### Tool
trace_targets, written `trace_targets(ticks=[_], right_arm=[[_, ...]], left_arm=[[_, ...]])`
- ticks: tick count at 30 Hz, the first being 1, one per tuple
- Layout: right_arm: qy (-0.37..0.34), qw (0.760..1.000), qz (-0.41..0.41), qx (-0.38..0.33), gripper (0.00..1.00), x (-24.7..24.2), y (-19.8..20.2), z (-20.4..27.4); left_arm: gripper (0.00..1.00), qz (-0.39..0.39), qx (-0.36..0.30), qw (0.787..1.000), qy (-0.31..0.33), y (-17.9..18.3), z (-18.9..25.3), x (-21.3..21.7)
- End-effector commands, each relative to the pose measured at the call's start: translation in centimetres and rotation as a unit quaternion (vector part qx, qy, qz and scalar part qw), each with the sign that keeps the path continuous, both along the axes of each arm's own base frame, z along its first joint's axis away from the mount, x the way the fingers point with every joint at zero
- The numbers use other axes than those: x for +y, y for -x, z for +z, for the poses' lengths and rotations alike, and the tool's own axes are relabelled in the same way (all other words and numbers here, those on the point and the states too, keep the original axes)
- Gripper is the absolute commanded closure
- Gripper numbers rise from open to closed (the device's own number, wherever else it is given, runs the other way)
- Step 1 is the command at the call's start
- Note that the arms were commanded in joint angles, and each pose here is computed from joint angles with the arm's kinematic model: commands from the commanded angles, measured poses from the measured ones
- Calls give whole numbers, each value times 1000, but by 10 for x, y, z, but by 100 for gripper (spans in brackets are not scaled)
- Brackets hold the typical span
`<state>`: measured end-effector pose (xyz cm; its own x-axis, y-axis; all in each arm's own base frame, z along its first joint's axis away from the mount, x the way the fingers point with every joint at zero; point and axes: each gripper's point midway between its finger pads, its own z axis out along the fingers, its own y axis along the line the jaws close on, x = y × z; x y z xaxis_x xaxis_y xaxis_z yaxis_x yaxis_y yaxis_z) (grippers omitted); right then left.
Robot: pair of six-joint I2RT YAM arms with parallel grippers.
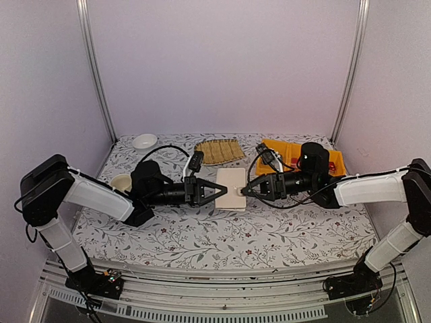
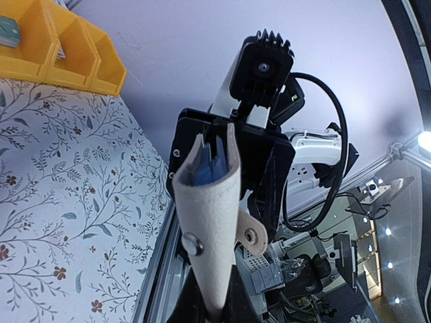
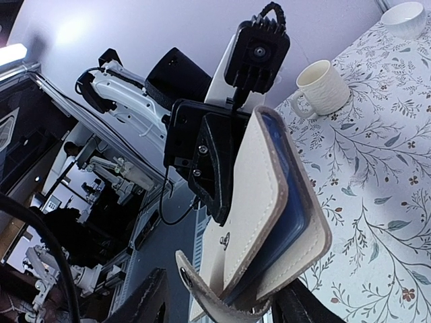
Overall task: Take the credit cards out of the card holder
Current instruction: Bring the snap button close to the card holder.
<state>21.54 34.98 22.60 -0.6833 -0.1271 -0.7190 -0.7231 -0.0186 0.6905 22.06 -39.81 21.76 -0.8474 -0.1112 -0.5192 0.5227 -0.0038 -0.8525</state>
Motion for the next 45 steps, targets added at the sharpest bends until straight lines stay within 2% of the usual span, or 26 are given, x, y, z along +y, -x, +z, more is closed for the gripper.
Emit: trace_targets(ticks=[1, 3, 12, 23, 29, 35, 45], right_arm=[[-21, 999, 23, -27, 52, 5, 1, 7], [-23, 999, 32, -26, 58, 7, 2, 6], [-46, 998, 35, -21, 64, 11, 0, 16], [-63, 997, 42, -10, 77, 15, -1, 23], [-79, 996, 44, -18, 77, 16, 0, 34], [-88, 995, 48, -22, 77, 18, 0, 41], [-90, 995, 37, -18, 85, 19, -5, 45]], left_arm=[[100, -5, -32, 999, 29, 2, 23, -4], [100, -6, -33, 999, 29, 2, 23, -4], [100, -5, -30, 999, 25, 1, 21, -6], [100, -5, -29, 999, 18, 0, 18, -8], [100, -3, -29, 999, -14, -1, 5, -16], [100, -4, -34, 999, -20, -1, 4, -19], [100, -7, -42, 999, -22, 1, 9, -21]])
